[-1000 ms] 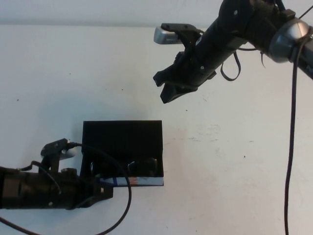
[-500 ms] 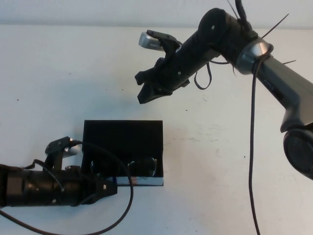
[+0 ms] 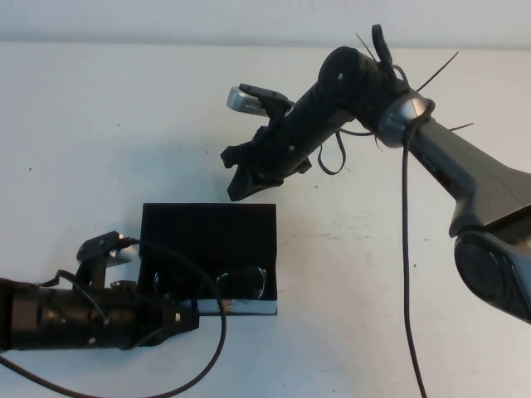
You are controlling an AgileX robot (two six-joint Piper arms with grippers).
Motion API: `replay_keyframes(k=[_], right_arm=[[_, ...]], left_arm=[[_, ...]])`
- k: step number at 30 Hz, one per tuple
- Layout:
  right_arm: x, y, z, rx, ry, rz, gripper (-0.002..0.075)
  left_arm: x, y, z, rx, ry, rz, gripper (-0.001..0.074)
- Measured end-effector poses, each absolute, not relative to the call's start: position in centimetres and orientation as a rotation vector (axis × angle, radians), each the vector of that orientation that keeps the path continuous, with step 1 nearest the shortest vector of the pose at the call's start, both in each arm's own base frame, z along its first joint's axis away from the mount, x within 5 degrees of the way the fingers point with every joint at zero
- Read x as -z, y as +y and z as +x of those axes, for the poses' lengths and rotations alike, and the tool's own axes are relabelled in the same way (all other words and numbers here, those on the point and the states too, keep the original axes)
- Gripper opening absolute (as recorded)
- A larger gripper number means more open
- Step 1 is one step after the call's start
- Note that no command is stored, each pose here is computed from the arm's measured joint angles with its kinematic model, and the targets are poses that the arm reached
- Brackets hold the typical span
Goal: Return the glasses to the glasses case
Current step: Close the glasses case
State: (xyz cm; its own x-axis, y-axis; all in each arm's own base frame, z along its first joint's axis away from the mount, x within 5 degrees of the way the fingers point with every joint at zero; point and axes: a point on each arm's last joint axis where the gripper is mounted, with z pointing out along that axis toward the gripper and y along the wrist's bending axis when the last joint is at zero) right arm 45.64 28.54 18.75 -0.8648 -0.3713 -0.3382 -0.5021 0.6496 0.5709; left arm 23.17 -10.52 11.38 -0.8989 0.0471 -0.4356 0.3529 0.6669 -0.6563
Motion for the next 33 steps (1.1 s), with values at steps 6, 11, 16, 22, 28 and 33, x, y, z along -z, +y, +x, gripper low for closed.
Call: replay_keyframes(k=[6,11,16,22,28,33], right_arm=[[-18.9,28.6,45.7,-1.015,2.677,-0.705,-0.0011],[-18.9,29.2,45.3,-0.999,2.685,-0.717,-0.0011],[-18.9,30.3,44.5,-0.991,2.685,-0.758,-0.0011],[-19.9,30.6,44.1,-0.986,2.668,-0.772,-0.0011],[-20.6,29.8,43.0,-0.962,2.705,-0.782,-0.0011],[-20.5,29.2,42.4,-0.944,2.721,-0.792,-0.0011]], left_arm=[[-11.4,-10.5,23.2,1.1,2.5,0.314,-0.0004],[-11.4,-10.5,23.2,1.1,2.5,0.314,-0.0004],[-11.4,-10.5,23.2,1.1,2.5,0.312,-0.0004],[-11.4,-10.5,23.2,1.1,2.5,0.312,-0.0004],[-11.4,-10.5,23.2,1.1,2.5,0.312,-0.0004],[-11.4,-10.5,23.2,1.1,2.5,0.315,-0.0004]])
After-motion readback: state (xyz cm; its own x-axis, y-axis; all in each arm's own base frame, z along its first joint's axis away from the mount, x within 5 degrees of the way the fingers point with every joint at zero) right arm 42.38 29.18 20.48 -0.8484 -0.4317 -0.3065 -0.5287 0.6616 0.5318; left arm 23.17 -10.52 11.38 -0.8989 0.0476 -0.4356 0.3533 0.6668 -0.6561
